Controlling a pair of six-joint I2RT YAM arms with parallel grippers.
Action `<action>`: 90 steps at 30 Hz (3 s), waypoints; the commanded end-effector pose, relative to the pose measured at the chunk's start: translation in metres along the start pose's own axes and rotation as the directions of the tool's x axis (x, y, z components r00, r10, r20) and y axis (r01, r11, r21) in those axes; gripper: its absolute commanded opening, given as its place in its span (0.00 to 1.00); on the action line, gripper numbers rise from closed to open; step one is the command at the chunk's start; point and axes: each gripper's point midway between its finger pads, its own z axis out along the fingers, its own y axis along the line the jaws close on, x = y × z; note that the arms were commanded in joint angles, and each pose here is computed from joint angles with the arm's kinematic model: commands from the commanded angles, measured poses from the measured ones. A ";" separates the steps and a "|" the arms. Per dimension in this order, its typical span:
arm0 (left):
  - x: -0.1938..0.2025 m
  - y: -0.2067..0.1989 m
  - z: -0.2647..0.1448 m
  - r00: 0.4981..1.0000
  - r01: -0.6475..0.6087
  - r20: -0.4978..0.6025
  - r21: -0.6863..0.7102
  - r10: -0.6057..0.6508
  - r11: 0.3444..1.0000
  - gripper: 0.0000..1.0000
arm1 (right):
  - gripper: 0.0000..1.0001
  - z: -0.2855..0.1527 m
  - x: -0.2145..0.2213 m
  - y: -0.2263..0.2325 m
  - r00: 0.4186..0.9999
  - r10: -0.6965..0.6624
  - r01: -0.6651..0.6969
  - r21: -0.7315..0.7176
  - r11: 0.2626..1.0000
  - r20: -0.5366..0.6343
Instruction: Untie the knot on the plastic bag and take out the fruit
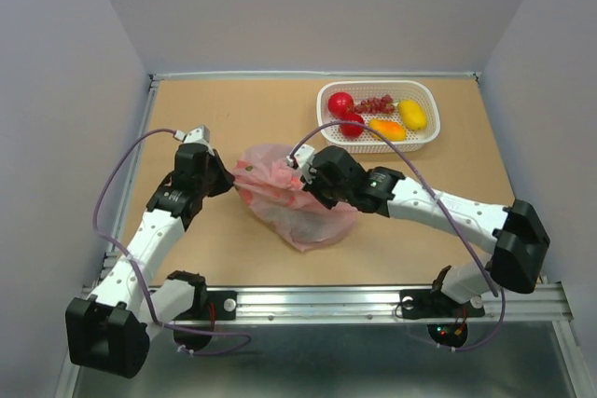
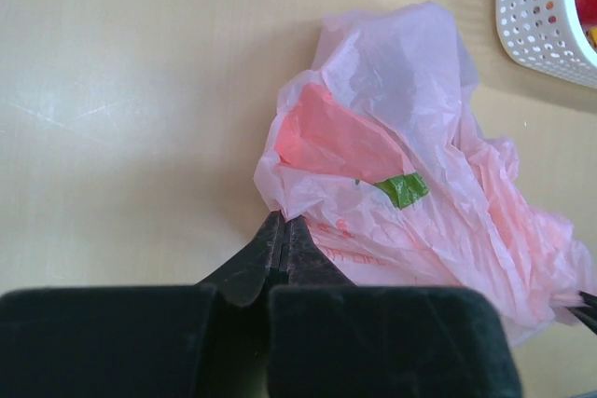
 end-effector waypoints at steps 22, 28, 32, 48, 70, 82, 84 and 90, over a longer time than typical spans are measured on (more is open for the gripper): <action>-0.042 0.019 -0.007 0.992 0.033 0.113 0.147 -0.050 0.989 0.77 | 0.01 -0.103 -0.050 -0.079 0.831 0.359 -0.467 0.181 0.866 0.426; -0.069 -0.042 -0.067 0.945 -0.215 0.295 0.236 0.141 0.948 0.99 | 0.01 -0.094 -0.086 -0.086 0.853 0.301 -0.413 0.198 0.889 0.426; -0.057 -0.082 -0.075 0.929 -0.301 0.301 0.275 0.216 0.913 0.99 | 0.01 -0.084 -0.090 -0.078 0.869 0.287 -0.380 0.170 0.909 0.403; -0.002 -0.098 0.009 0.932 -0.333 0.107 -0.131 0.347 0.934 0.99 | 0.01 -0.079 -0.064 -0.051 0.874 0.328 -0.370 0.056 0.927 0.357; -0.117 -0.025 -0.011 0.934 -0.268 0.178 -0.225 0.310 0.937 0.00 | 0.01 -0.076 -0.037 -0.113 0.851 0.382 -0.502 0.346 0.792 0.359; -0.078 -0.082 -0.032 0.990 -0.138 0.043 0.152 0.133 0.979 0.00 | 0.91 -0.122 -0.187 -0.066 0.750 0.439 -0.426 -0.147 0.893 0.495; -0.076 -0.091 -0.036 0.993 -0.121 0.041 0.201 0.115 0.972 0.00 | 0.98 -0.116 -0.199 -0.039 0.764 0.444 -0.389 -0.215 0.896 0.469; -0.087 -0.108 -0.056 0.995 -0.090 0.068 0.272 0.074 0.958 0.00 | 0.95 -0.082 -0.196 0.021 0.815 0.458 -0.352 -0.324 0.878 0.355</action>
